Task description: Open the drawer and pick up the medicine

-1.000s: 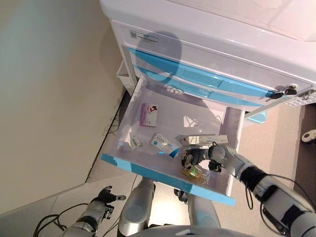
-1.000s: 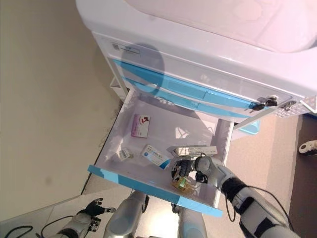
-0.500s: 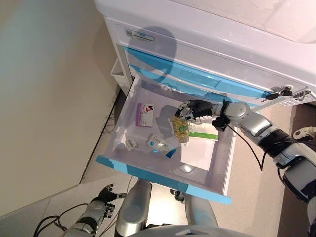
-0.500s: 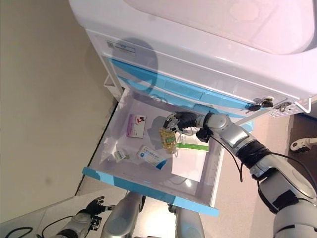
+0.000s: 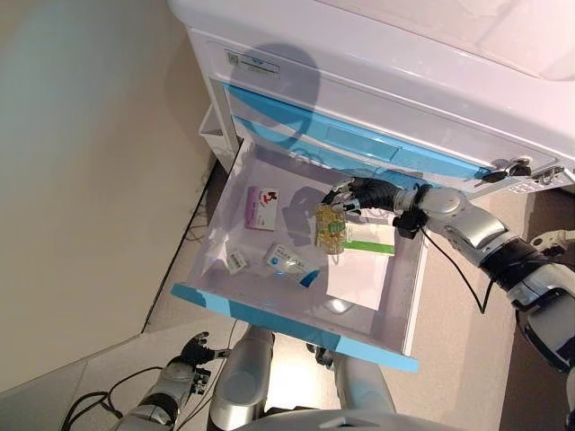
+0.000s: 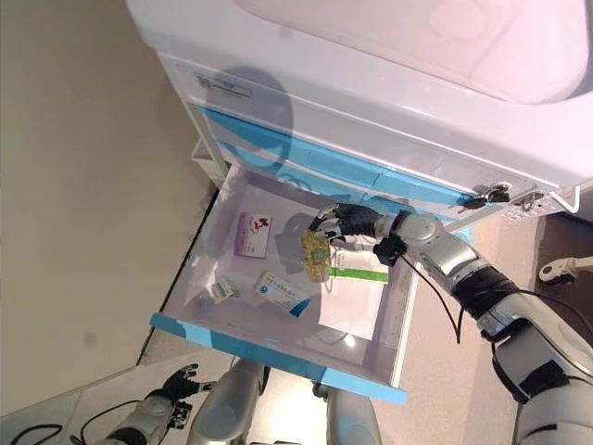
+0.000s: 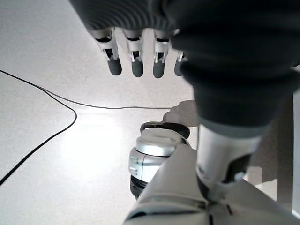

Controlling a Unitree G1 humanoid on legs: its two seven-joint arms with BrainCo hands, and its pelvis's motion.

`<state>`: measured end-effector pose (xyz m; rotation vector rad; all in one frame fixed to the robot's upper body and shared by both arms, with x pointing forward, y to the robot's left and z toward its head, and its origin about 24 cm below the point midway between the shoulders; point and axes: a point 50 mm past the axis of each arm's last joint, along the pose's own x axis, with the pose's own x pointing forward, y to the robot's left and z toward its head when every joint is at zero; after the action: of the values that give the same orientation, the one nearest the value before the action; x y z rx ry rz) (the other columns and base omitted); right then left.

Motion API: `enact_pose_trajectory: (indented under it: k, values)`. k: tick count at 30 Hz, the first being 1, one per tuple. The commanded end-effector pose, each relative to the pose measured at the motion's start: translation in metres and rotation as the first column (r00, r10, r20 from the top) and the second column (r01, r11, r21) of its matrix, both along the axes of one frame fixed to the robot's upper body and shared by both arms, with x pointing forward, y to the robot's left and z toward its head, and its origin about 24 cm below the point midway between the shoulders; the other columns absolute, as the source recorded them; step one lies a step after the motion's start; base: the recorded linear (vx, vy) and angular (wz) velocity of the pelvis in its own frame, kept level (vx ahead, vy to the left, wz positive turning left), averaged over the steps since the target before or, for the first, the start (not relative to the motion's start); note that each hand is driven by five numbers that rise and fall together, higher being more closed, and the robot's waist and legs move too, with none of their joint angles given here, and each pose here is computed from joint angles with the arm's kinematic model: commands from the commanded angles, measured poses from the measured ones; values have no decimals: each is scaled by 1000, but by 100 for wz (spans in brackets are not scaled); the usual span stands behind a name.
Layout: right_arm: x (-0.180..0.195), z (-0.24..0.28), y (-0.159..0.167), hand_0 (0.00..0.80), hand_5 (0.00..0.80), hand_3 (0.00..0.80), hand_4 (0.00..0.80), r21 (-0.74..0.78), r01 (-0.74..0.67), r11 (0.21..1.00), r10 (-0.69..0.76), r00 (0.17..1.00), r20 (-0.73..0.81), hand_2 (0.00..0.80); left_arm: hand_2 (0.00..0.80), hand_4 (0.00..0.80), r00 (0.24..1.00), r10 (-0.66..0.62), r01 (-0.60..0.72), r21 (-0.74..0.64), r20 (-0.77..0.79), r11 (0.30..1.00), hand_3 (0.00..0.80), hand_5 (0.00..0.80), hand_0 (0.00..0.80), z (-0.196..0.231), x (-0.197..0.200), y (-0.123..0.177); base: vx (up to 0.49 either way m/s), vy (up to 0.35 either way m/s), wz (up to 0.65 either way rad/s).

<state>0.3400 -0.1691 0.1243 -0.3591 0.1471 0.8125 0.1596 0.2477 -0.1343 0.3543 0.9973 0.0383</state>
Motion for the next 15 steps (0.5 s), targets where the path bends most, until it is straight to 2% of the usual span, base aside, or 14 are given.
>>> enact_pose_trajectory:
  k: [1,5,6,8,9,11,14,15]
  values:
    - [-5,3,-2,800,800,800,800,168,12,986,-14,1000,14,800,0,0,999,16,-16,-6,-44,1000,0,0,0,-7,-23,5,0,0,0]
    - [-14,-33,-12,800,800,800,800,302,142,943,-108,986,-125,800,0,0,999,14,-14,-3,-47,1000,0,0,0,-7,-25,6,-3,3,-1]
    - [-21,-55,-14,800,800,800,800,389,233,891,-156,963,-219,800,0,0,998,18,-18,-3,-52,1000,0,0,0,-8,-26,5,-16,15,-5]
    - [-25,-64,-13,800,800,800,800,425,266,865,-165,951,-260,800,0,0,998,21,-21,-3,-52,1000,0,0,0,-8,-26,6,-7,6,-2]
    - [-31,-76,-14,800,800,800,800,471,326,820,-187,929,-319,800,0,0,998,32,-32,-2,-50,999,0,0,0,-7,-26,7,-4,1,-7]
    - [-46,-99,-13,800,800,800,800,522,402,752,-189,890,-415,800,0,0,997,57,-57,5,-57,998,0,0,0,-8,-29,11,-10,10,-10]
    - [-57,-110,-12,800,800,800,800,542,433,720,-179,871,-459,800,0,0,996,67,-67,7,-64,998,0,0,0,-8,-31,13,-1,6,-5]
    - [-67,-119,-9,800,800,800,800,565,457,687,-155,852,-500,800,0,0,995,73,-72,10,-66,997,0,0,0,-8,-34,15,0,0,0]
